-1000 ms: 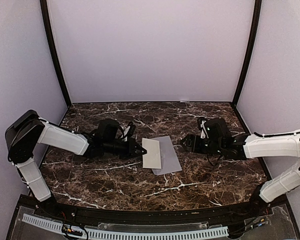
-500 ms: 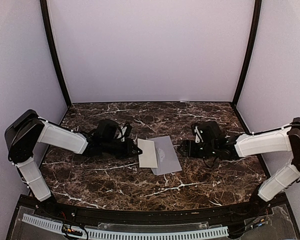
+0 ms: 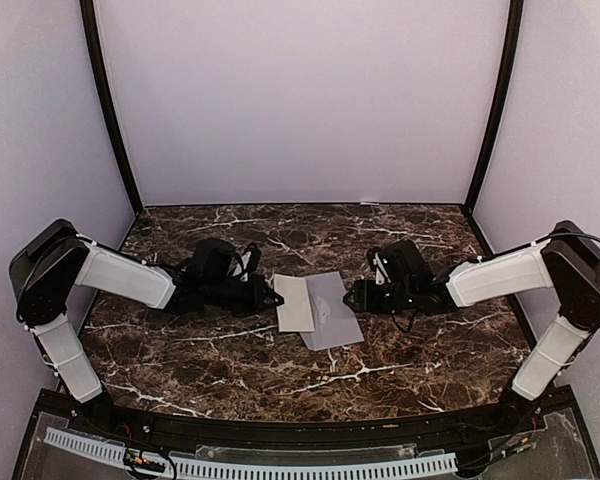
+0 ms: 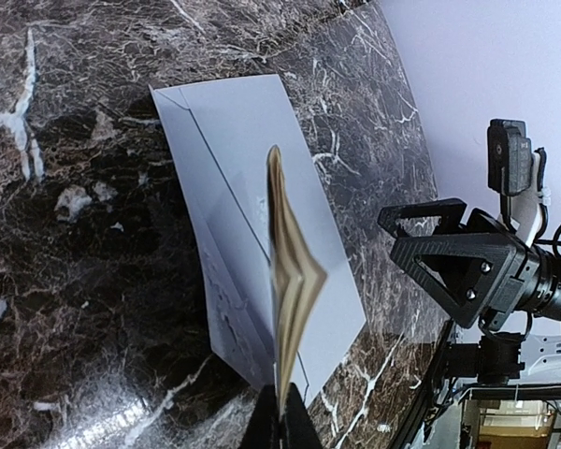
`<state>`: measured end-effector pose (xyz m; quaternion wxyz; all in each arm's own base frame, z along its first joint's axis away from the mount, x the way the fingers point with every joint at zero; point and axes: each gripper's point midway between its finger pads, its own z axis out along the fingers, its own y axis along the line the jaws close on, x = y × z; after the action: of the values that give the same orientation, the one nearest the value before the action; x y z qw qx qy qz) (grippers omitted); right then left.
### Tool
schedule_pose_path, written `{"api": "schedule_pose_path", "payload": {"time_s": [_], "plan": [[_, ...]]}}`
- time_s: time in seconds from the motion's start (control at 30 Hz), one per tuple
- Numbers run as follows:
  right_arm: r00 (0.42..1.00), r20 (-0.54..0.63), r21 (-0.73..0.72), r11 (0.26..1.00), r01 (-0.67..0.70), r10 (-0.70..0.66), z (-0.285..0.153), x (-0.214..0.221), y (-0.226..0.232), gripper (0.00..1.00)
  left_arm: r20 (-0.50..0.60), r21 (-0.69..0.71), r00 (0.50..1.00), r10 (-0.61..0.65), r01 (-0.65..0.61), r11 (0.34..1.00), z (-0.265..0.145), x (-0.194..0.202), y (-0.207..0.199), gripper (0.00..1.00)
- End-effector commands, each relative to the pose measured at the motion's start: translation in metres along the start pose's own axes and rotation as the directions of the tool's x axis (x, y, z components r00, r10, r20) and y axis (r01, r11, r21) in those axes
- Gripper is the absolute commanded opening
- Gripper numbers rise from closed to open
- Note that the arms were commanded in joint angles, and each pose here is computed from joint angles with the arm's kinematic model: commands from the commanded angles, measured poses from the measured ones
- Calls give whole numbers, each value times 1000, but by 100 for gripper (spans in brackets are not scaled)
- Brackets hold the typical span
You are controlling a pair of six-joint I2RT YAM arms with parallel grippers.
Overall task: Place the letter into the envelope and seal it
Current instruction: Place the letter in the envelope.
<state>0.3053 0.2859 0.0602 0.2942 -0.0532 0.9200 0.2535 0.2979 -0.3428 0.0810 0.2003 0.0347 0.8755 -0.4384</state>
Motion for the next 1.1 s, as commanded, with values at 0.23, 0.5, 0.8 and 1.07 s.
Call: {"api": "schedule_pose_path", "payload": {"time_s": [0.23,0.5,0.8,1.07], "plan": [[1000,5,-57,998,23,-23,12,0,22,61,16,-42,999,-40,41,998,-1,5,19,0],[999,-19,-38,999,29,-29,19,10,20,56,8,-71,999,-54,54,996,1,8,28,0],[998,-52,-15,1000,19,-20,26,20,14,51,-5,-92,996,-83,83,992,5,13,38,0],[998,-65,-15,999,28,-29,29,25,13,46,-20,-115,995,-100,97,989,9,18,47,0]]}}
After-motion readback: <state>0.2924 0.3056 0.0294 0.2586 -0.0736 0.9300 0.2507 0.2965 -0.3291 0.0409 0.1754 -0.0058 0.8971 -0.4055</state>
